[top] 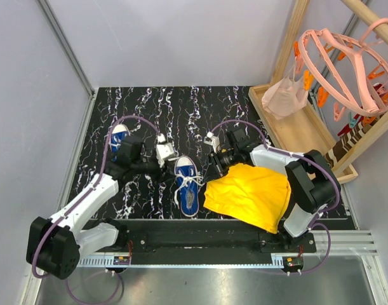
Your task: Tie the shoes
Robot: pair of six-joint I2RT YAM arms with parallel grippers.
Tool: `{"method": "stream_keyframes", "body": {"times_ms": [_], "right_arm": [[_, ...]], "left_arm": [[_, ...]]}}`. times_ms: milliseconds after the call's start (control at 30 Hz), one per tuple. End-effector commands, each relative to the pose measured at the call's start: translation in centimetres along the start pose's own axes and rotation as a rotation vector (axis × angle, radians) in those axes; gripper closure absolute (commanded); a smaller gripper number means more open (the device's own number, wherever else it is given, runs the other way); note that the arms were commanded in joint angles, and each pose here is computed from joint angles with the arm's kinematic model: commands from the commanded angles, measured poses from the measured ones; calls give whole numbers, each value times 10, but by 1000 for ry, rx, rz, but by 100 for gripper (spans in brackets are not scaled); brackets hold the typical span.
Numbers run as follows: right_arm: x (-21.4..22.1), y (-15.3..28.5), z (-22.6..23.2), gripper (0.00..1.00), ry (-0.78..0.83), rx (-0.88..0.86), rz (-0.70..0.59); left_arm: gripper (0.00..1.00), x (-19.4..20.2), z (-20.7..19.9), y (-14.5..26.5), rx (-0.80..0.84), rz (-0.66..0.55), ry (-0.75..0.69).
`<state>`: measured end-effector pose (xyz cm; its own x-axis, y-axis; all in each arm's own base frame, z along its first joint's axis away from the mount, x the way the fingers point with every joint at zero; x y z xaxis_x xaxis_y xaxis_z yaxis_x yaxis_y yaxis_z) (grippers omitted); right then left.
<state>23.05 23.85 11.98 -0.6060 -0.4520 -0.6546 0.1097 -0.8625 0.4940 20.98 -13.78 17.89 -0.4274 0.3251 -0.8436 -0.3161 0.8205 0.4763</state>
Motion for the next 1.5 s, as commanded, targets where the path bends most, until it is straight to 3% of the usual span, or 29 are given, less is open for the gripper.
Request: {"method": "stream_keyframes", "body": {"times_ms": [0, 333, 633, 833, 1000, 1100, 1233, 1467], "right_arm": [[-12, 0, 1, 87, 40, -32, -7], [-11, -1, 1, 88, 32, -29, 2], [-11, 0, 0, 87, 56, -30, 1], [-11, -1, 1, 85, 59, -32, 5], [-12, 0, -1, 74, 56, -17, 5], [-16, 1, -1, 69, 54, -7, 3], [-27, 6, 0, 54, 78, 5, -18], [-55, 8, -10, 53, 198, 41, -50]], "left_arm": [[51, 12, -19, -18, 102, 77, -230], [54, 24, -26, -47, 135, 175, -399], [62, 32, -22, -60, 80, 226, -394], [83, 33, -19, -59, 55, 239, -401], [100, 34, -29, -45, 87, 220, -436], [100, 41, -34, -37, 103, 225, -457], [100, 49, -36, -29, 112, 246, -476], [100, 58, -41, -21, 141, 260, -523]]}}
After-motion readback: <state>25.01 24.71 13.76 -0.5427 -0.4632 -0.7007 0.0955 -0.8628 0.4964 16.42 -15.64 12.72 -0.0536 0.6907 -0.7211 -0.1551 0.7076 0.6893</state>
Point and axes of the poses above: each gripper's point midway between its finger pads, its own y axis back along the fingers, its own z axis along the line the jaws close on, x = y × z, the point moved 7 cm from there along y, back along the fingers, and after that the axes turned 13 degrees about y, right-handed, at the moved point
